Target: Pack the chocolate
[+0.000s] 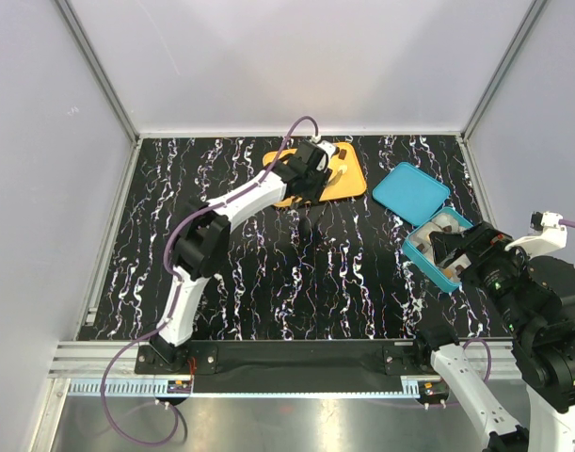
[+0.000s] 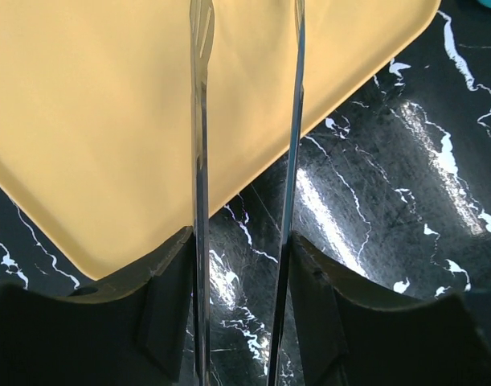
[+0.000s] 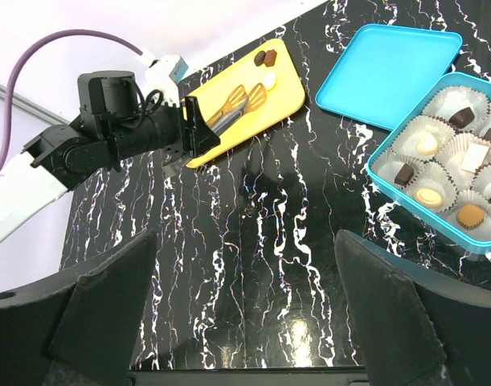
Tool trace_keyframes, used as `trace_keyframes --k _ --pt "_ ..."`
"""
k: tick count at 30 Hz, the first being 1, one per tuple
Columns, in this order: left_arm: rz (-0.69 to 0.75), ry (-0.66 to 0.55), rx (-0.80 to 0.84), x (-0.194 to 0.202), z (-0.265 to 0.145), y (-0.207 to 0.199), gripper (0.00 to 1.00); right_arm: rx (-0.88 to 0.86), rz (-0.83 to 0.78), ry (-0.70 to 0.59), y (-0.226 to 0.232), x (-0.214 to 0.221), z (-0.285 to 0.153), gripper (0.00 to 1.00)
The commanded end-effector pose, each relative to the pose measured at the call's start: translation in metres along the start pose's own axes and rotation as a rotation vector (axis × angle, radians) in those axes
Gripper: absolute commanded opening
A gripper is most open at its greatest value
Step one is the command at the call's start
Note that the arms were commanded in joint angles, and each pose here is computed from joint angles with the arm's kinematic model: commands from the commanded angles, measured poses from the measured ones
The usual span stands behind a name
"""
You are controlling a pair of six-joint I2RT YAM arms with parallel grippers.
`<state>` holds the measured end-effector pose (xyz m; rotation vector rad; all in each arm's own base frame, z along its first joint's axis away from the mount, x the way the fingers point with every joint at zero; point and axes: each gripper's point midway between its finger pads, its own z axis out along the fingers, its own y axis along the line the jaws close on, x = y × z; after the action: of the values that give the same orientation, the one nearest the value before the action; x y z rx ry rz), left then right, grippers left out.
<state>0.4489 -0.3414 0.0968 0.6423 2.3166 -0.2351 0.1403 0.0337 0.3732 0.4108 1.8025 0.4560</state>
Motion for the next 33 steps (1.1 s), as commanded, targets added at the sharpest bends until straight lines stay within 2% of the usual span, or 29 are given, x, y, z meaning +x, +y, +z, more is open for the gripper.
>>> trace_keyframes --k 1,15,33 --pt "0.017 -0.084 0.014 -0.029 -0.002 -0.003 0.51 0.005 -0.009 -0.019 0.002 -0.008 0.006 1.00" --pt "0.016 -0.068 0.056 -0.028 0.024 -0.013 0.51 0.018 -0.012 -0.029 0.001 -0.011 0.004 1.00" --pt "0.035 -0.067 0.018 -0.037 0.032 -0.009 0.47 0.028 -0.019 -0.023 -0.001 -0.010 0.008 1.00"
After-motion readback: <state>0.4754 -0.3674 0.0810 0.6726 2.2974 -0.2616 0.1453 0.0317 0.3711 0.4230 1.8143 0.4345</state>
